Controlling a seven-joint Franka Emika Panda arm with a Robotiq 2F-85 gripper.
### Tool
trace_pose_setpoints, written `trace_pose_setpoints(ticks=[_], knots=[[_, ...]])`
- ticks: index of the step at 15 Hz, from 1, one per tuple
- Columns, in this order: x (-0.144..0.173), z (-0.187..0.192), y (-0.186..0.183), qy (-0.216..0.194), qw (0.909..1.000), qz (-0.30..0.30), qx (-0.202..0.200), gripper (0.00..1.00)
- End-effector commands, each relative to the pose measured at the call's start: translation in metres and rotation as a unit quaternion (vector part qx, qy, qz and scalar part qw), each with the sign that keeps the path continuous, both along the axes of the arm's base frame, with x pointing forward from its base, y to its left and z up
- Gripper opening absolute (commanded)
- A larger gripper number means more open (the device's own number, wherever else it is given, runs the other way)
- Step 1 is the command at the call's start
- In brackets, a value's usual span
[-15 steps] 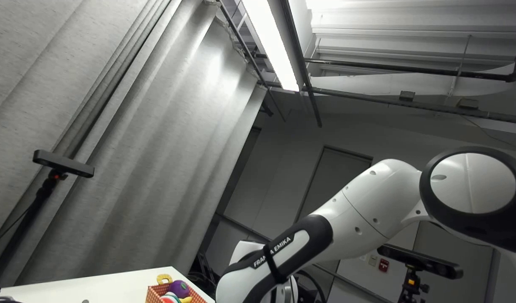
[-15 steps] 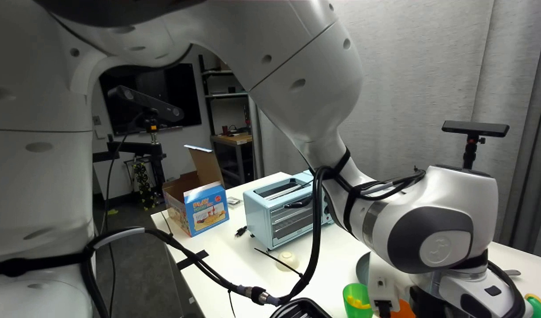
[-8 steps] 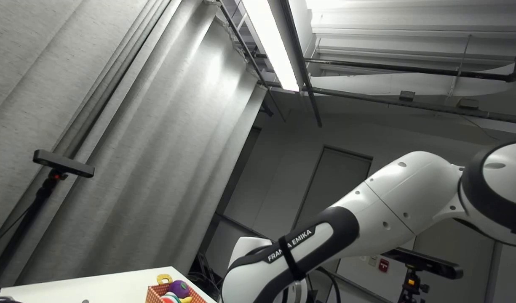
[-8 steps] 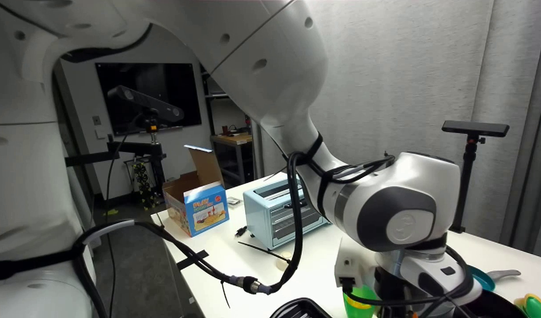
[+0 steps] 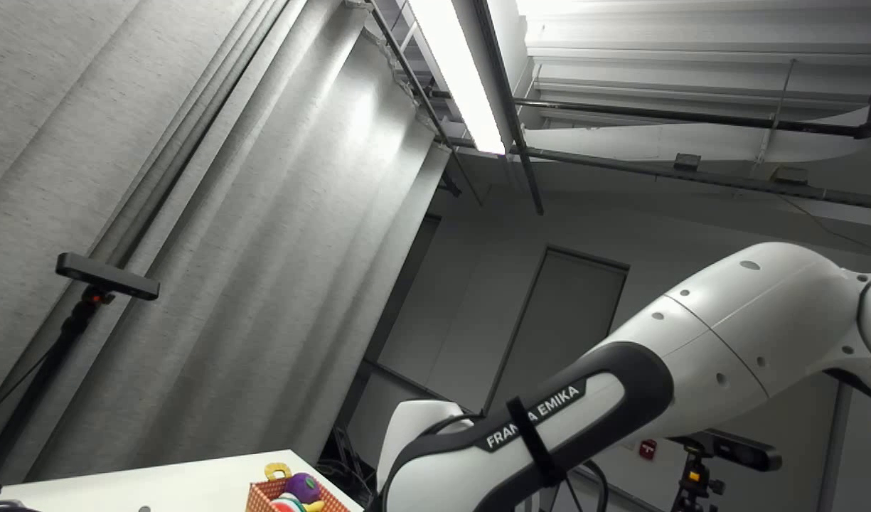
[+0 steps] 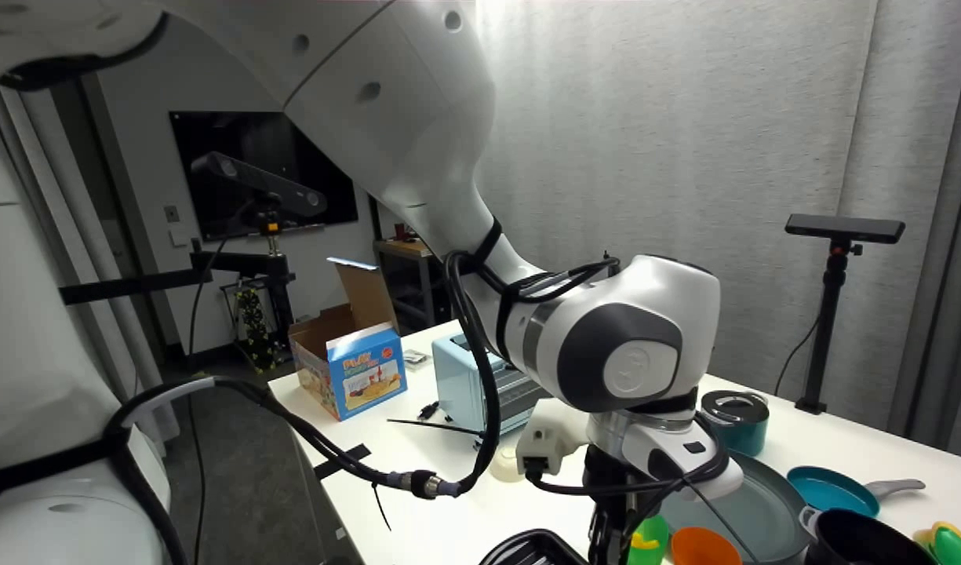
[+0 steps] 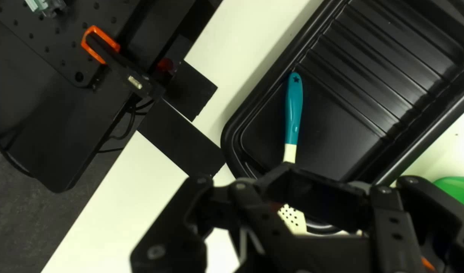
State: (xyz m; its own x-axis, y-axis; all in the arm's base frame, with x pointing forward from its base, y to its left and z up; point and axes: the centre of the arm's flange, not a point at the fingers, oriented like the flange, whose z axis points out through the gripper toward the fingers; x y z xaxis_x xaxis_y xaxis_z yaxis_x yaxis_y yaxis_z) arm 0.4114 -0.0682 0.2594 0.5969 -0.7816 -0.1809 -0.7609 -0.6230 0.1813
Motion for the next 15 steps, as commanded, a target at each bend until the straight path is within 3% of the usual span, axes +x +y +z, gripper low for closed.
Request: trace_pose_setpoints(ticks=[1,8,9,10,15], knots=[[-0.019,0.013,0.015,0.006,0.9999,0.008,-0.005,0.0],[-0.018,0.023,0.015,-0.007,0.9994,0.035,-0.004,0.0],[-0.018,0.026,0.014,-0.011,0.9989,0.045,-0.001,0.25],[-0.018,0.028,0.013,-0.013,0.9986,0.052,0.0,0.26],[-0.021,0.043,0.011,-0.027,0.9893,0.142,0.021,0.62]])
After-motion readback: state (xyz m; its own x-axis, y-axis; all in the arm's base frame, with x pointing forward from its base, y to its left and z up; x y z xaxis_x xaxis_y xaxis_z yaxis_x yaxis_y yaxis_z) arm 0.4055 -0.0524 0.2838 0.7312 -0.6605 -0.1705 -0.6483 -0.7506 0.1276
